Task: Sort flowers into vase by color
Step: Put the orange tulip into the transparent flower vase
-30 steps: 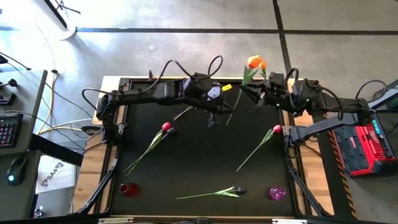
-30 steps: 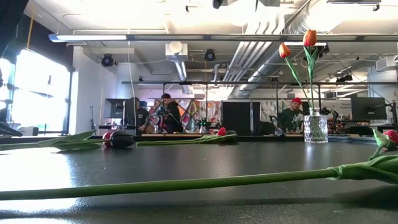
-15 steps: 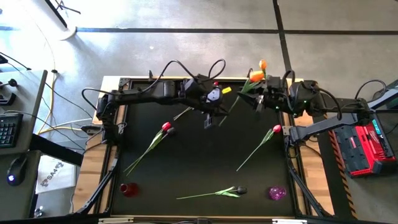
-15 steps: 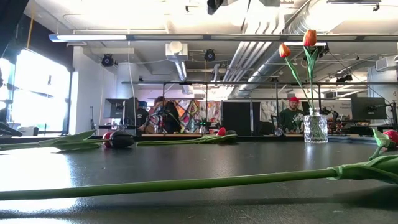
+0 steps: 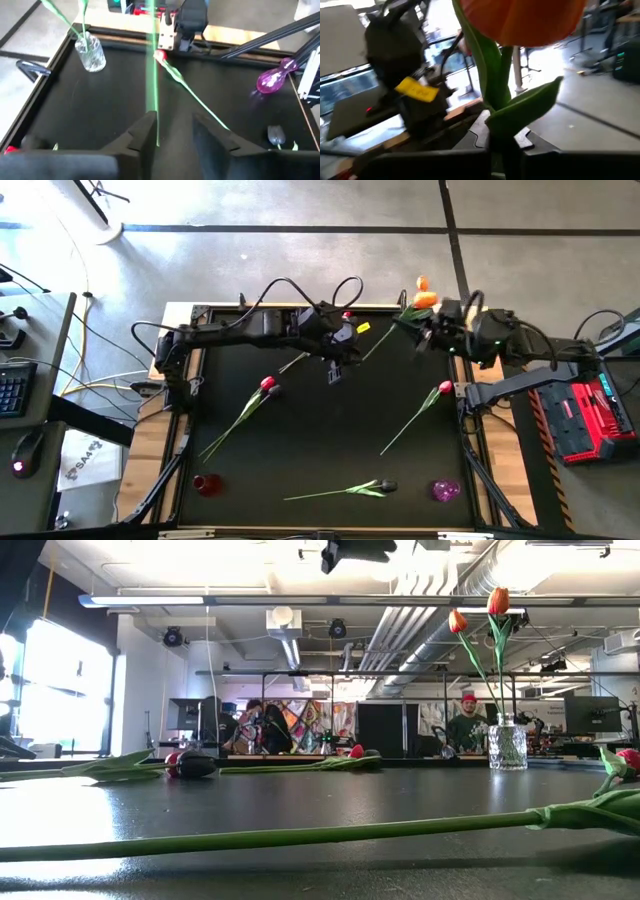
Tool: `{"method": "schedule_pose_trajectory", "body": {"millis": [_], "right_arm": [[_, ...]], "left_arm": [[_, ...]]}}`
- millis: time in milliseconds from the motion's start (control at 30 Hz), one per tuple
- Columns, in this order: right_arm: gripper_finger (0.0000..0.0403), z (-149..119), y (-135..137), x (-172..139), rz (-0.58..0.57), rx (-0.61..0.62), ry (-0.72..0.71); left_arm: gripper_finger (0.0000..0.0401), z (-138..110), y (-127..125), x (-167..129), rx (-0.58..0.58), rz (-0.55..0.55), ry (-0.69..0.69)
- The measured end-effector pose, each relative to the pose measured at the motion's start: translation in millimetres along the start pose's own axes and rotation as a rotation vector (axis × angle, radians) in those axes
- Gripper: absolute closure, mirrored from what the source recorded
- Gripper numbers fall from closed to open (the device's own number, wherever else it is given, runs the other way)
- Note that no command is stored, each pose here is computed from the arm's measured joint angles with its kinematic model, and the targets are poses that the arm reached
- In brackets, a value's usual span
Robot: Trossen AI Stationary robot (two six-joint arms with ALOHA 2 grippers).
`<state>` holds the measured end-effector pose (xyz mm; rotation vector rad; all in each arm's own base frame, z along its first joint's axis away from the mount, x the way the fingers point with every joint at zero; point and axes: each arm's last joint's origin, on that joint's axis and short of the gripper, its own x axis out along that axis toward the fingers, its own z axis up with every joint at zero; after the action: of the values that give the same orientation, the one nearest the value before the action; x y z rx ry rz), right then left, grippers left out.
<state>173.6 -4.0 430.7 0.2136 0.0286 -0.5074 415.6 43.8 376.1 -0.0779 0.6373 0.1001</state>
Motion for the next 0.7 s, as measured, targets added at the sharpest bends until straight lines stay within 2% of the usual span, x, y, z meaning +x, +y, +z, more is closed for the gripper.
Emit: {"method": "schedule_pose_trajectory", "body": {"millis": [133,300,467,567,700], "right_arm": [[0.0401,9,-11,-15,-0.096,-0.011,-0.066],[0.0402,22,-25,-35,-0.246,-0.030,-0.169],[0.0402,37,-30,-46,-0.315,-0.192,-0.259],[0.0402,43,-32,-49,-0.453,-0.273,-0.269],[0.0402,43,-40,-51,-0.735,-0.321,-0.190]], "left_arm": [[0.0251,-4,3,0,-0.005,0.009,0.047],[0.0236,-7,3,0,-0.007,0.011,0.074],[0.0236,-8,5,0,-0.022,0.015,0.085],[0.0236,-9,7,-1,-0.035,0.020,0.094],[0.0236,-10,11,-1,-0.055,0.027,0.103]]}}
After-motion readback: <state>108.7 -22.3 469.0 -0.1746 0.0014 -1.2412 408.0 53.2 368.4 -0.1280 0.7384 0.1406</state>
